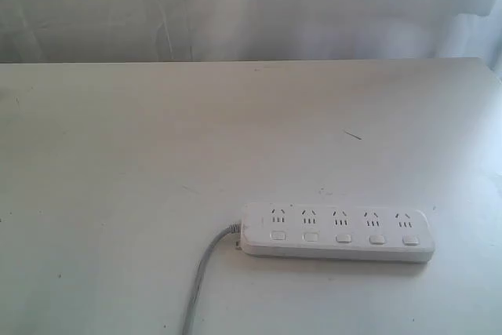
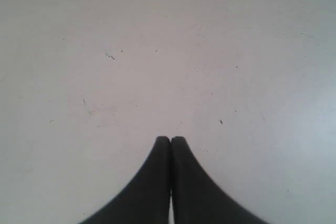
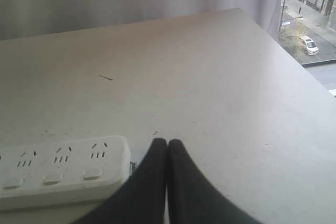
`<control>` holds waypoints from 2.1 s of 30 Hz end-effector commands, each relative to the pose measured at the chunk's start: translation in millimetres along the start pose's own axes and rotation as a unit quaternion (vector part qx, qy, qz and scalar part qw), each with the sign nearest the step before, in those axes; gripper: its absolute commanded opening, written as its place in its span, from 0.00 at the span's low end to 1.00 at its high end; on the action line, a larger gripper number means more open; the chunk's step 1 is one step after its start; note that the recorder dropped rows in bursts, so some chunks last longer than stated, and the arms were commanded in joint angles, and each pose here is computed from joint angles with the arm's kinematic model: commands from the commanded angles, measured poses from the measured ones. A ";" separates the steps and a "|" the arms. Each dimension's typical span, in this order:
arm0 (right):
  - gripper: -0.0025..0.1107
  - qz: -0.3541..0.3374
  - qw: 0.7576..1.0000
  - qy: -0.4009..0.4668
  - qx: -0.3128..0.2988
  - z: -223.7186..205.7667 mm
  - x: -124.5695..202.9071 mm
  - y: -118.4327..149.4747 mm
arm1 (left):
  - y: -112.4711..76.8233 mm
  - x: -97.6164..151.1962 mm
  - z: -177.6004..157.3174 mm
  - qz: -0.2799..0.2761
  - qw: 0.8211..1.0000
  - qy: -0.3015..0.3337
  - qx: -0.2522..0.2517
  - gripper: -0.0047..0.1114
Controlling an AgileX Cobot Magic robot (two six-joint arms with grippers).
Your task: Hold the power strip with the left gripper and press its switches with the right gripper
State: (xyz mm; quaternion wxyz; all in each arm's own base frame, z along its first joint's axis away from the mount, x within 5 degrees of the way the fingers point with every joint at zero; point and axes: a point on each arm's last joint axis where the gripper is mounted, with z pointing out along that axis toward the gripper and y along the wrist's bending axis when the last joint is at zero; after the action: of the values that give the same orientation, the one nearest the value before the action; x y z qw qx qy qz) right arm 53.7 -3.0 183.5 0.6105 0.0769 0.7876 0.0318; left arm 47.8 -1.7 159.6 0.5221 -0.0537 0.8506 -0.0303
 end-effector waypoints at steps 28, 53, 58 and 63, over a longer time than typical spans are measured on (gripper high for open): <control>0.02 0.000 1.000 -0.001 0.003 0.1 1.1 -0.6 | -8.1 -54.9 -23.4 -0.126 0.971 -0.195 0.057 0.04; 0.02 0.000 1.000 -0.001 0.003 0.1 1.1 -0.6 | -72.2 -109.2 -125.0 0.177 0.895 -0.255 0.319 0.04; 0.02 0.000 1.000 -0.001 0.003 0.1 1.1 -0.6 | -72.6 -108.7 -125.2 0.141 0.901 -0.240 0.332 0.04; 0.02 0.000 1.000 -0.001 0.003 0.1 1.1 -0.6 | -72.0 -109.7 -125.1 0.141 0.902 -0.244 0.328 0.04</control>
State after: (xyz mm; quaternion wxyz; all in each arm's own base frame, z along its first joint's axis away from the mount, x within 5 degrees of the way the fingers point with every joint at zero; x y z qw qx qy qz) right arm 53.7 -3.0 183.5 0.6105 0.0769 0.7876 0.0318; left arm -8.7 -59.9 317.8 0.6965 0.2436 0.6435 -0.2036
